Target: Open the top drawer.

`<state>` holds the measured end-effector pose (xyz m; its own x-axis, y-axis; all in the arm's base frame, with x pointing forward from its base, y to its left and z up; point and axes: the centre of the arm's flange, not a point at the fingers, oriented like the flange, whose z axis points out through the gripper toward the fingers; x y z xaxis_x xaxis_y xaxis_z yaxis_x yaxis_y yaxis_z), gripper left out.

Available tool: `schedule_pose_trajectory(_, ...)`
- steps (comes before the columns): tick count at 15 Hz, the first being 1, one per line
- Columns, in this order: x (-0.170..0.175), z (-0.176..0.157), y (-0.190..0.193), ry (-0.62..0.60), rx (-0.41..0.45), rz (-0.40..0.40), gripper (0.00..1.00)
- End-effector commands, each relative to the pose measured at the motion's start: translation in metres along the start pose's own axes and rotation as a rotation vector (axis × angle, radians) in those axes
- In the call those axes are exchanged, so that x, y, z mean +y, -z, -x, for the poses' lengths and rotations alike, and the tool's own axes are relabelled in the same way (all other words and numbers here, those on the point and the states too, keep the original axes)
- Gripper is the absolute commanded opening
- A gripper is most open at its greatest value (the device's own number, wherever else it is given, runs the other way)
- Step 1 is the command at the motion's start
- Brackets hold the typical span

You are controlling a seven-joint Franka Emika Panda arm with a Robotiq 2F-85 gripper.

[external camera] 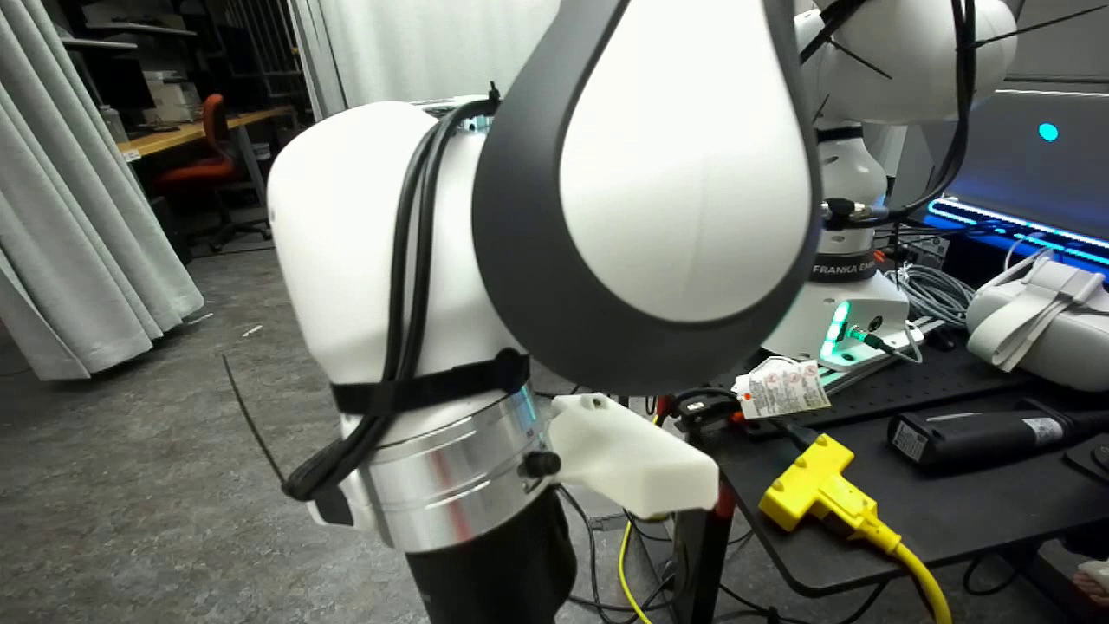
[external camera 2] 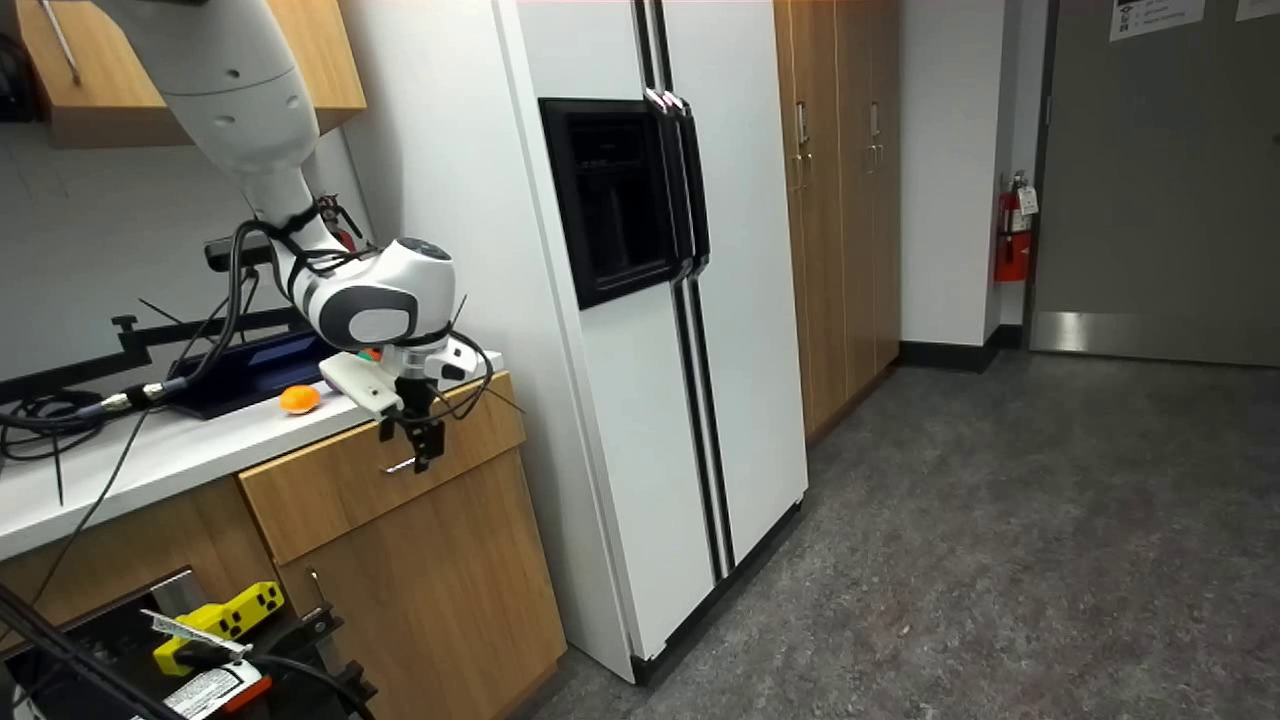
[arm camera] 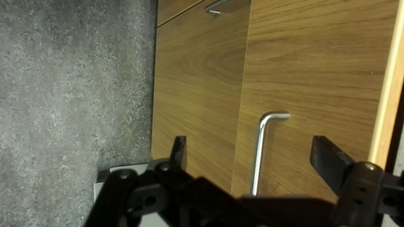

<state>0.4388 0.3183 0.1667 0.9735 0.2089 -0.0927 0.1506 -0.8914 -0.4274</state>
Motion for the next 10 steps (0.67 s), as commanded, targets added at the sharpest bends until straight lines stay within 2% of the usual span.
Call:
schedule_pose_trajectory(1,0.001,-0.001,-0.002,-0.004,-0.003,-0.002,1.0)
schedule_pose_trajectory(10,0.011,-0.014,-0.023,-0.008,-0.02,0.004,1.0)
